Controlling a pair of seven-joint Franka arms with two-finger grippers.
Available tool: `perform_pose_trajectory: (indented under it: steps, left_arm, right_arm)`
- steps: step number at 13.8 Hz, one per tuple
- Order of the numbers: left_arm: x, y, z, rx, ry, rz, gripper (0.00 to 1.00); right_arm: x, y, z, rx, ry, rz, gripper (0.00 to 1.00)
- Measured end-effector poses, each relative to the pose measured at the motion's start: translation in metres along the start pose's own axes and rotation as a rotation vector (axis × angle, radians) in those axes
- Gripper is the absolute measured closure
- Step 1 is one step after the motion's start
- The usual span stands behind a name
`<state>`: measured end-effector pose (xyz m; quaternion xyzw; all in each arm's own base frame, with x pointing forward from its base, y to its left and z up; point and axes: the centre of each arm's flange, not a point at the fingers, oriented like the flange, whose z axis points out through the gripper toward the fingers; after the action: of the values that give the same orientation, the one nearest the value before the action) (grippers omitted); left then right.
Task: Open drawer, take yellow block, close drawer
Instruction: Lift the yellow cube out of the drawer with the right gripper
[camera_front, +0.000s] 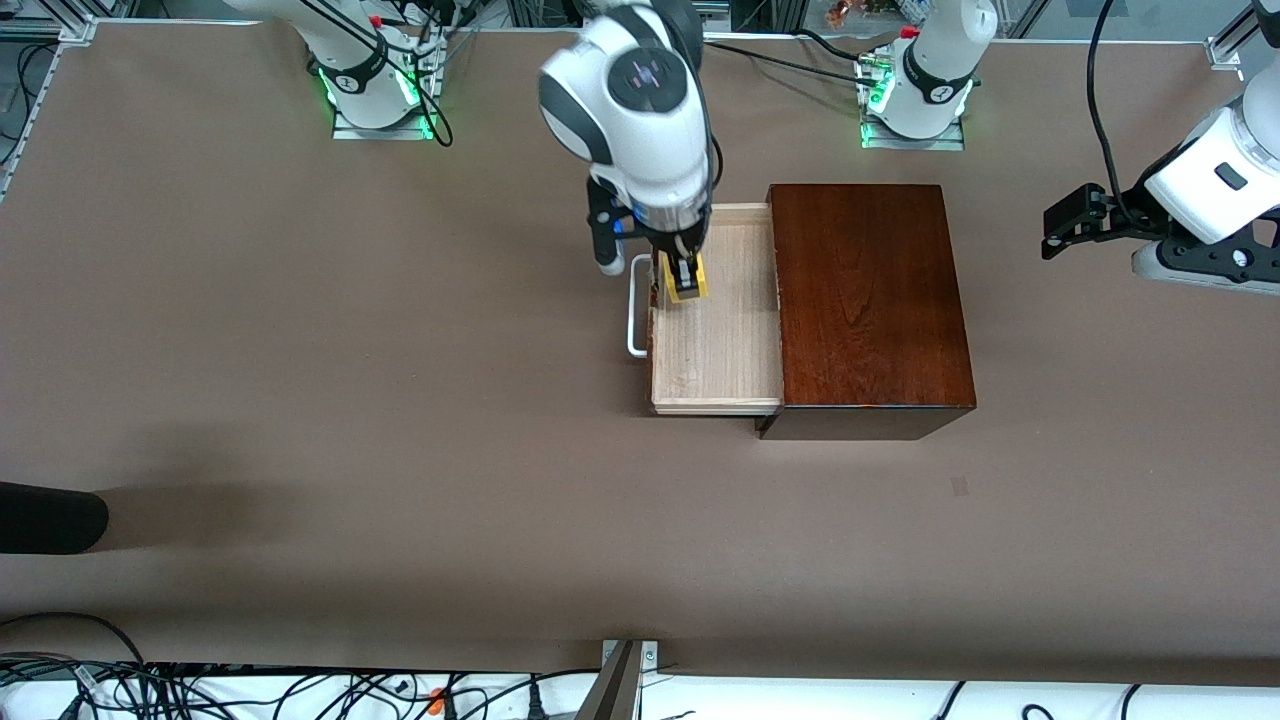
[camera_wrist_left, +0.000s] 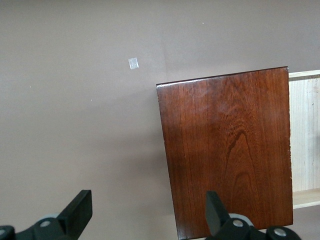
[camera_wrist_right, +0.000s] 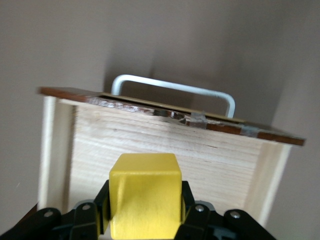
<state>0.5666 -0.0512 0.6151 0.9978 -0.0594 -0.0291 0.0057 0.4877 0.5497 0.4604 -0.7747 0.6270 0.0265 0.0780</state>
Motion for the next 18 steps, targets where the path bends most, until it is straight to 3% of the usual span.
perform_pose_trajectory:
  steps: [4, 8, 13, 18]
  left_arm:
    - [0.0, 0.0, 0.0, 0.0, 0.0, 0.0, 0.0]
    - [0.003, 0.02, 0.005, -0.001, -0.009, 0.038, 0.0]
    - [0.011, 0.072, 0.027, -0.005, -0.047, 0.131, 0.0]
    - [0.018, 0.084, 0.041, -0.041, -0.071, 0.151, 0.0]
  right_arm:
    - [0.054, -0.028, -0.028, 0.008, 0.03, -0.17, 0.44]
    - [0.131, -0.055, -0.018, -0.052, 0.089, -0.418, 0.44]
    - [0.266, -0.065, -0.015, -0.154, 0.075, -0.756, 0.44]
    - [0.377, -0.047, 0.018, -0.289, 0.029, -1.089, 0.44]
